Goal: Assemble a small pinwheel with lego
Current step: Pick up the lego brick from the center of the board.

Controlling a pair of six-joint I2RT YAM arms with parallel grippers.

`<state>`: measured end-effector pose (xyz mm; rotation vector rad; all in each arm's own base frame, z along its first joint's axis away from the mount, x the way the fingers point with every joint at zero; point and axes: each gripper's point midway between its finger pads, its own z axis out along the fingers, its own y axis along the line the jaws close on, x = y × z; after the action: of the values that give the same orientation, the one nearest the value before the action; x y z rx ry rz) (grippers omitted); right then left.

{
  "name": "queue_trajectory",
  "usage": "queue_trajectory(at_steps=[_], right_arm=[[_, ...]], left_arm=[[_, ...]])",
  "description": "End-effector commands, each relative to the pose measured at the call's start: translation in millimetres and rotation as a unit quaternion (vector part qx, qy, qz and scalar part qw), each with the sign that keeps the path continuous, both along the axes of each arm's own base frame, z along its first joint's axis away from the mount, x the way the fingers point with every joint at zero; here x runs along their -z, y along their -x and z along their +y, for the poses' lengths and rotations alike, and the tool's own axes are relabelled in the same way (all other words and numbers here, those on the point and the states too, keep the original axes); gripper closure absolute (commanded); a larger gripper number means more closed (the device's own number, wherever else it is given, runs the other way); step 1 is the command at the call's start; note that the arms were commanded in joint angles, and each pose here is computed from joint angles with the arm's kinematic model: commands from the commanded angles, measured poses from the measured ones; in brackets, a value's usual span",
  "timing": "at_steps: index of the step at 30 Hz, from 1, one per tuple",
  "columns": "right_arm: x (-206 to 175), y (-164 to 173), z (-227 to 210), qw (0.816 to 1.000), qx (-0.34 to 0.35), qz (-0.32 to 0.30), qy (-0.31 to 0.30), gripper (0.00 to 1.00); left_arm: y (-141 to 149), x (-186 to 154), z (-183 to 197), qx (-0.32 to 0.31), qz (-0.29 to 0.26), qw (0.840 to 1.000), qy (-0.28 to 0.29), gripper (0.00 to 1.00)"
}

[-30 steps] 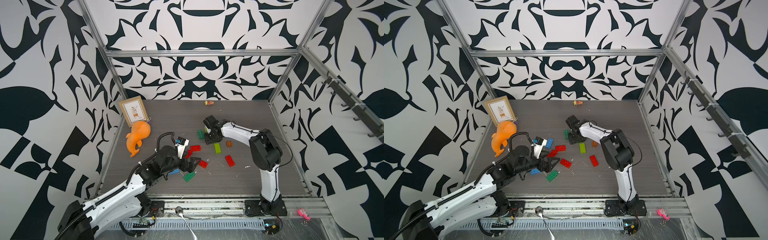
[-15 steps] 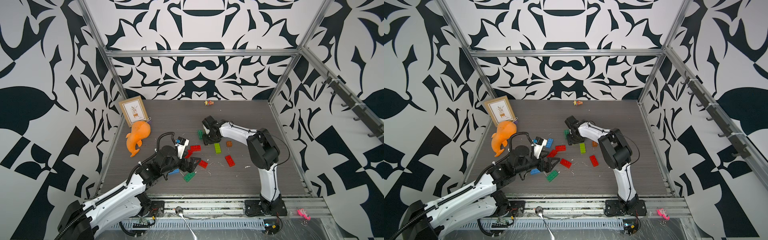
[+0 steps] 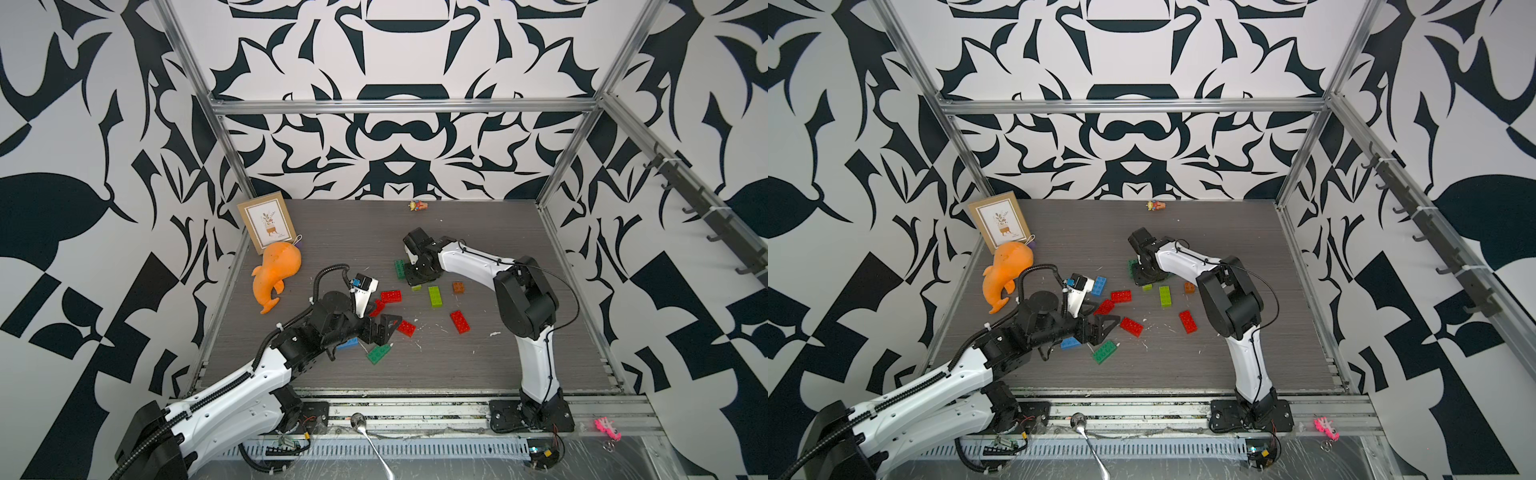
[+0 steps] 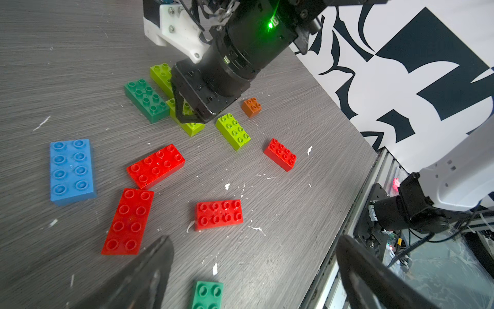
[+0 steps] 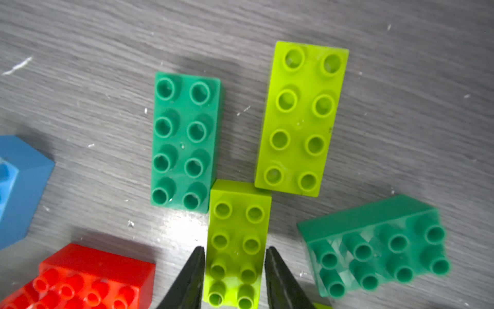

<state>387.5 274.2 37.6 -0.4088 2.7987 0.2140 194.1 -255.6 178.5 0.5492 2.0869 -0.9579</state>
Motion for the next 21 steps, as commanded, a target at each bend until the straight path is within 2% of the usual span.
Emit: queue_trajectory(at_steps=[1,5,9,14,21], right_arm=[[-9.1,-7.7,2.2,1.0,0.002,-0.015,0.006,0.57],[-7.3,-7.6,1.3,1.0,0.002,-0.014,0.01,0.56],[-6.7,-7.2,-0.3,1.0,0.003,-0.017,0.012,0.6],[-12.4,-6.7,-1.9,1.0,0.005,-0.024,0.012,0.72],[-77.4,18.7,-8.4,0.996,0.013,-0.083,-0.023,0.79]], left_arm=[[4.9,2.1,0.6,0.008,-0.004,1.0,0.006,0.01],[5.1,1.7,0.9,0.008,-0.004,1.0,0.007,0.01],[5.1,1.5,0.8,0.008,-0.004,1.0,0.008,0.01],[4.8,1.5,1.3,0.007,-0.005,1.0,0.007,0.01],[3.4,-0.3,3.7,-0.001,-0.01,1.0,0.009,0.01]])
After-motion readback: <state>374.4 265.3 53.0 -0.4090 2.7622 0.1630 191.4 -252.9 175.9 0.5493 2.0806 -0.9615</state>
